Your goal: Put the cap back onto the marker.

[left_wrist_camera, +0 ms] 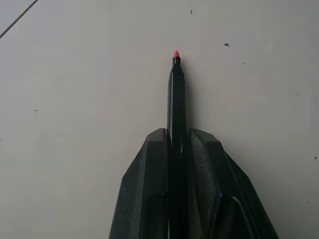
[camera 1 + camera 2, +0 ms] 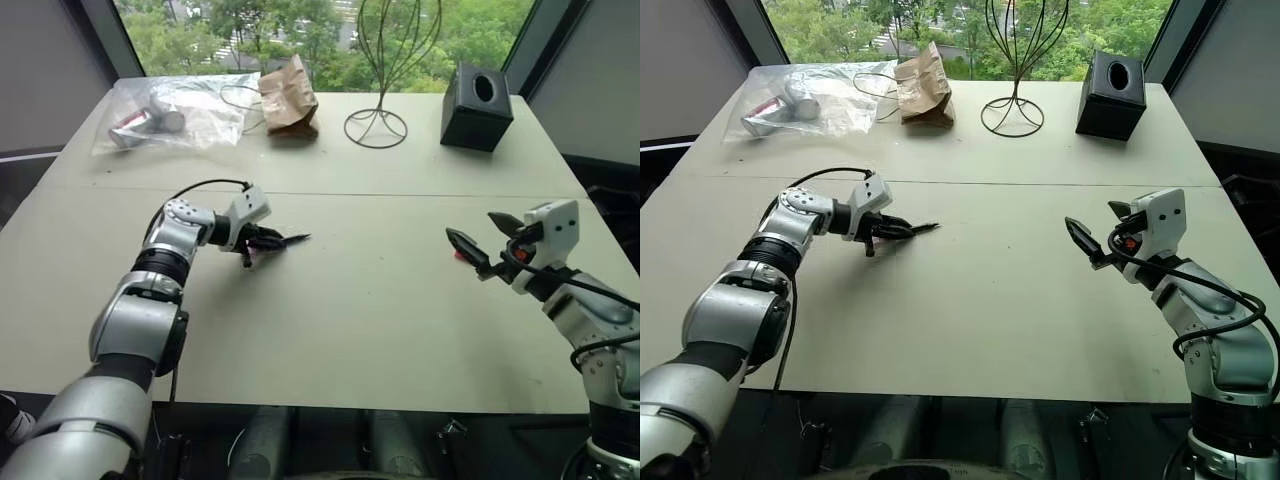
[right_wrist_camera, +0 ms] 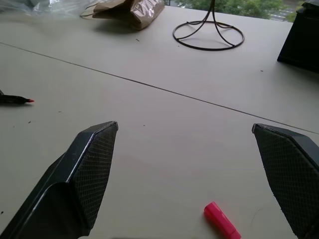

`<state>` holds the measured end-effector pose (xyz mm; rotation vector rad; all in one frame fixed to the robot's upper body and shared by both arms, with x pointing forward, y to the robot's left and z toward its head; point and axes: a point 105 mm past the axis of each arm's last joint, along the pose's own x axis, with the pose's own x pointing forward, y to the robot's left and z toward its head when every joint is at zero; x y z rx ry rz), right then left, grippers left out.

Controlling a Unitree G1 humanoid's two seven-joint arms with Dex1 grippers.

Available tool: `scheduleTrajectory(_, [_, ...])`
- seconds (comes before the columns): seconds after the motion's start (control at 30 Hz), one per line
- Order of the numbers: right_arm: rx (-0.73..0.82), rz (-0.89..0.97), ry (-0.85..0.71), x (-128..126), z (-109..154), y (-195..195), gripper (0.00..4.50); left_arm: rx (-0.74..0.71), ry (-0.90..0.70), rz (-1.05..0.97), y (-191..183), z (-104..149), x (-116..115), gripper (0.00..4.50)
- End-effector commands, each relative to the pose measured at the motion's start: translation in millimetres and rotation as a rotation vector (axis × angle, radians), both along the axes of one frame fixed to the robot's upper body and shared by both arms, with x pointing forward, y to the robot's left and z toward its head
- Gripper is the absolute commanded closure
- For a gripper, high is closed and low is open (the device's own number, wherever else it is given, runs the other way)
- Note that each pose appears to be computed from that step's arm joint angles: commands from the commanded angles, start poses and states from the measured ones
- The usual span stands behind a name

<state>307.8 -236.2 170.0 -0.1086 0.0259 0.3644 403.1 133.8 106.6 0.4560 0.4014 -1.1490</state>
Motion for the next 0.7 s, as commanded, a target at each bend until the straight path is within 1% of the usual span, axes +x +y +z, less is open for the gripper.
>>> scheduleTrajectory(0.03, [-0.033, -0.004, -0.05, -0.7, 10.8, -5.6, 0.0, 0.014, 0.019, 0.03, 4.5, -13.6, -2.1, 4.44])
scheduleTrajectory(0.1, [-0.047, -0.006, -0.053, 0.1, 10.3, -8.3, 0.0, 0.018, 0.01, 0.033, 4.9, -14.3, -1.7, 4.44])
scheduleTrajectory(0.17, [-0.102, -0.038, -0.07, 3.5, 12.9, -21.6, 0.0, 0.017, -0.023, 0.027, 5.5, -9.1, 0.0, 4.44])
scheduleTrajectory(0.23, [-0.165, -0.06, -0.078, 5.3, 13.7, -36.0, 0.0, -0.004, -0.053, 0.012, 3.7, 1.9, 2.0, 4.44])
scheduleTrajectory(0.3, [-0.241, -0.05, -0.059, 5.5, 8.8, -50.8, 0.0, -0.044, -0.086, -0.019, -1.0, 22.1, 4.5, 4.44])
scheduleTrajectory(0.37, [-0.271, -0.024, -0.048, 5.9, 5.6, -60.2, 0.0, -0.072, -0.112, -0.066, -5.5, 41.5, 4.3, 4.44])
scheduleTrajectory(0.43, [-0.27, -0.005, -0.048, 7.7, 4.4, -63.7, 0.0, -0.081, -0.125, -0.099, -8.4, 51.8, 3.2, 4.44])
scheduleTrajectory(0.57, [-0.281, 0.055, 0.003, 12.6, -12.7, -66.5, 0.0, -0.06, -0.109, -0.219, -14.0, 65.2, -8.0, 4.44])
scheduleTrajectory(0.7, [-0.348, 0.152, 0.096, 11.2, -43.7, -57.9, 0.0, -0.001, -0.078, -0.331, -15.1, 63.5, -24.3, 4.44])
